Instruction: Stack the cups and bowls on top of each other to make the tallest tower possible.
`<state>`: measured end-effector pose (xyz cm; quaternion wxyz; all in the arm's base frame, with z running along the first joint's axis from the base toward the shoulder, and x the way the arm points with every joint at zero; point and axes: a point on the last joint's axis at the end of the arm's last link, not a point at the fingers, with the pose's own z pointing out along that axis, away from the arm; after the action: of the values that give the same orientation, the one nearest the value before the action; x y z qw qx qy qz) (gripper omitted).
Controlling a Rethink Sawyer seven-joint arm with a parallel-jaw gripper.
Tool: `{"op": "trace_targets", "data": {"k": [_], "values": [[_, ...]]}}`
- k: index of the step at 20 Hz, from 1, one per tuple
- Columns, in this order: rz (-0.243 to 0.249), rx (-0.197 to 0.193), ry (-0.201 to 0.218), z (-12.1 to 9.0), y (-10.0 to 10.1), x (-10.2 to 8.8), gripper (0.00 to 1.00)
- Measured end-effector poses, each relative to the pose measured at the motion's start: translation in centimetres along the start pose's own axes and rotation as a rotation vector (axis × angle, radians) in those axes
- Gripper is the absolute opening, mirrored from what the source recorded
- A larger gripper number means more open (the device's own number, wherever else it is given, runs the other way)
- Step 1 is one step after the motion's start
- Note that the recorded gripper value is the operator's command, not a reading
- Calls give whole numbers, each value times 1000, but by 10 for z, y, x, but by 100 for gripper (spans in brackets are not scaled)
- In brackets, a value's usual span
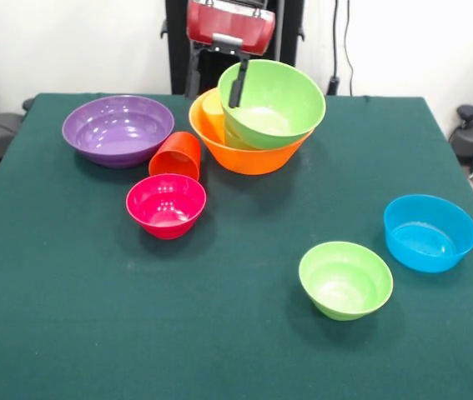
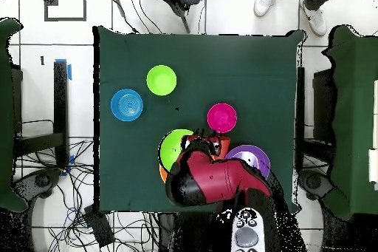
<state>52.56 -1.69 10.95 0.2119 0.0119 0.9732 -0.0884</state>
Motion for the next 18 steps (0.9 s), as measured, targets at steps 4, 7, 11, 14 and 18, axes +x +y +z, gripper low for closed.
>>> {"op": "trace_targets", "data": {"k": [4, 7, 11, 14, 18], "values": [[35, -91, -17, 0, -1, -8, 100], [56, -134, -24, -1, -6, -10, 100], [55, -172, -17, -2, -7, -7, 100], [33, -185, 7, -2, -1, -3, 100], [-11, -193, 46, -4, 11, 2, 100]]}}
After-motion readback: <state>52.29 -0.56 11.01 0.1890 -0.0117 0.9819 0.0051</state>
